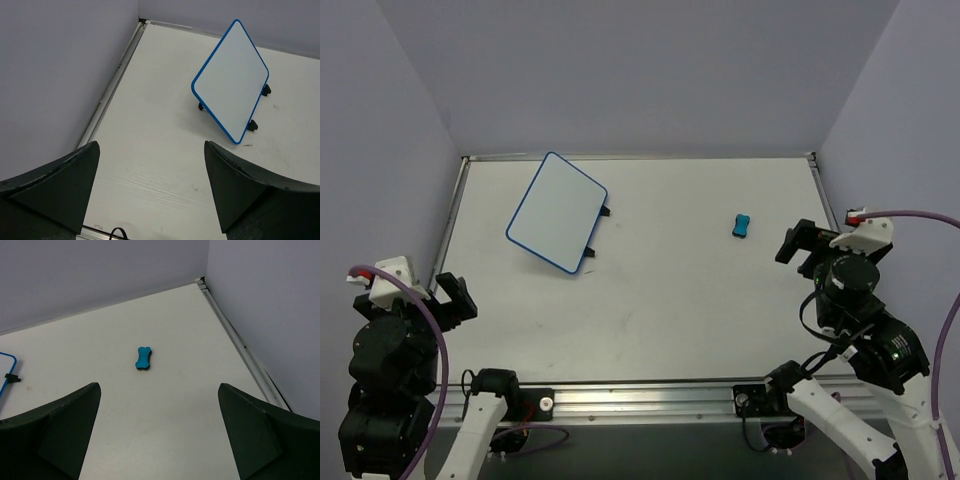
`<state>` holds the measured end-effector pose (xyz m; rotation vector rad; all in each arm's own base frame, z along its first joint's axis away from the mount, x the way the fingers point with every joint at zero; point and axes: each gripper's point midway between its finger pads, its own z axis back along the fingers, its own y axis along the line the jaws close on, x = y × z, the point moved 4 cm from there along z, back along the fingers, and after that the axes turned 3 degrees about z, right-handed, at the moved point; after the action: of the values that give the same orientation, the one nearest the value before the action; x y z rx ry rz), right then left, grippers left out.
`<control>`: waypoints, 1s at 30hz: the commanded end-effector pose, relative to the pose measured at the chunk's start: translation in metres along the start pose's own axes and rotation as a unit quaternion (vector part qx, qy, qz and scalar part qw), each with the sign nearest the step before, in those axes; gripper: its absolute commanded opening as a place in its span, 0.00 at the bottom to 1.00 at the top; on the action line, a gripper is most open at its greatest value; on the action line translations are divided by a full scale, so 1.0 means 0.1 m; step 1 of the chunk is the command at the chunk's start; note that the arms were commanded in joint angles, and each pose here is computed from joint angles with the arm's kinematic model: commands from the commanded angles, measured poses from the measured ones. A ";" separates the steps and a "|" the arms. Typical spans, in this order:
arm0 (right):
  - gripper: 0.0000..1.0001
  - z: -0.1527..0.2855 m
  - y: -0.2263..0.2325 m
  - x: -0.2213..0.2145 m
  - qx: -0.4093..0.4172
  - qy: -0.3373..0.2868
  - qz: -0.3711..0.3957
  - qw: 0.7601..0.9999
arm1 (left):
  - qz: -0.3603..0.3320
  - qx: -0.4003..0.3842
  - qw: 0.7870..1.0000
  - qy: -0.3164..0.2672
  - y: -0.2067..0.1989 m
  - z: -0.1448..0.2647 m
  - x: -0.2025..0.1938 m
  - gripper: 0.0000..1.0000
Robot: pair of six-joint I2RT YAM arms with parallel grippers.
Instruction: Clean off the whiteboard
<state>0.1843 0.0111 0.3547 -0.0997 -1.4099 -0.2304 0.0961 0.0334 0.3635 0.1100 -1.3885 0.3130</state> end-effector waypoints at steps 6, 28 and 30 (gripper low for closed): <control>1.00 0.26 -0.19 0.00 0.011 -0.010 -0.020 1.000 | 0.049 -0.008 0.998 -0.029 -0.08 -0.19 -0.16 0.94; 1.00 0.19 -0.35 0.03 -0.061 0.013 0.055 0.997 | 0.019 0.009 0.999 -0.035 0.00 -0.19 -0.15 0.94; 1.00 0.19 -0.31 0.01 -0.047 0.015 0.055 0.997 | 0.015 0.005 0.999 -0.033 -0.01 -0.20 -0.15 0.94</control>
<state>0.1581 -0.0161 0.3553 -0.2386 -1.3624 -0.2290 0.1097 0.0362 0.3365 0.1233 -1.4081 0.3475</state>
